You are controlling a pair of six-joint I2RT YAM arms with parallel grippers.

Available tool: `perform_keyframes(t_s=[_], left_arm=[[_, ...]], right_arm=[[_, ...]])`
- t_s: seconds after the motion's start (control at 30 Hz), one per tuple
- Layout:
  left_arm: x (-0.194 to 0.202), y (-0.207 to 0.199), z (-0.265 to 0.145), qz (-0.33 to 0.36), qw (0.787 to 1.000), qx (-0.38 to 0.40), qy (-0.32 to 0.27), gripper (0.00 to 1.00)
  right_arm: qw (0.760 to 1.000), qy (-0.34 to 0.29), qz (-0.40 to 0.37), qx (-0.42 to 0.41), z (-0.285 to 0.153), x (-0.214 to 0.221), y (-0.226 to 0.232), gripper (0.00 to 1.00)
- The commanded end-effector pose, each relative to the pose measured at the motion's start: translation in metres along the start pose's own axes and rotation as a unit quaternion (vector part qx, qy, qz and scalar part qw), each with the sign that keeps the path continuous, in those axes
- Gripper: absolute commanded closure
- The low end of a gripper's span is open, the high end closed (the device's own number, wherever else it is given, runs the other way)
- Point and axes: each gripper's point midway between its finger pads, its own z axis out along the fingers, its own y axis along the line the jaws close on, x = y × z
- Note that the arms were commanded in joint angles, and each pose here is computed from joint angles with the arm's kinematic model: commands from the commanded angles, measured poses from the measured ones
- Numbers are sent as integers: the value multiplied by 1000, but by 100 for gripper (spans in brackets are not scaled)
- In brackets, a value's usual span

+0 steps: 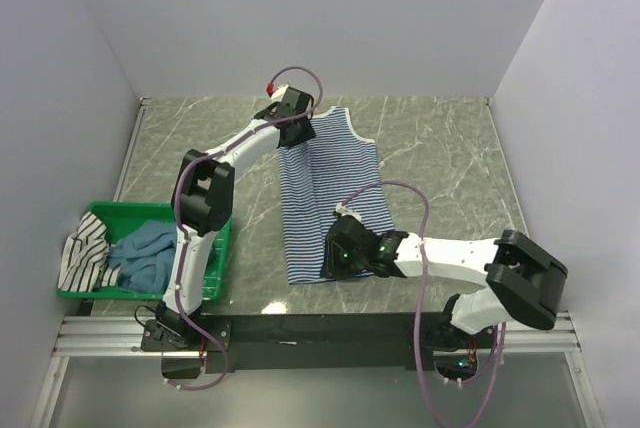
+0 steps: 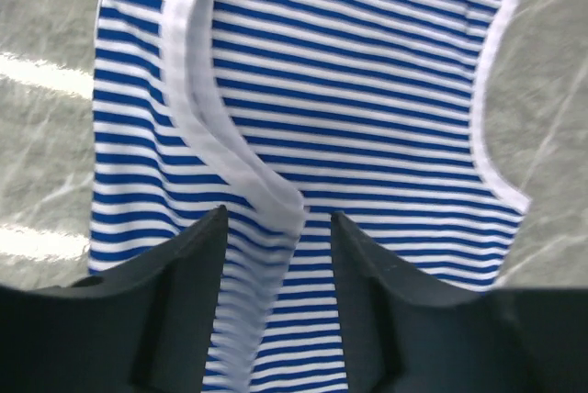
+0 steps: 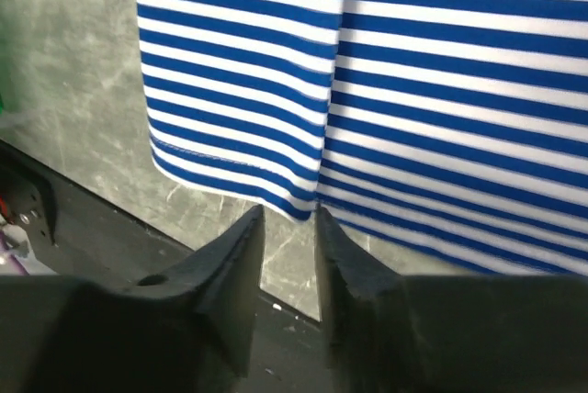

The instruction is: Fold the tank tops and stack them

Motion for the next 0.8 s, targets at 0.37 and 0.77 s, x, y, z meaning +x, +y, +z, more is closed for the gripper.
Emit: perform_keyframes(t_s=[0.37, 0.77], left_arm=[[-45, 17, -26, -60, 997, 17, -36, 79], [-10, 63, 33, -51, 999, -13, 7, 87]], right_arm=[[994, -102, -42, 11, -37, -56, 20, 67], [990, -34, -124, 61, 38, -38, 22, 74]])
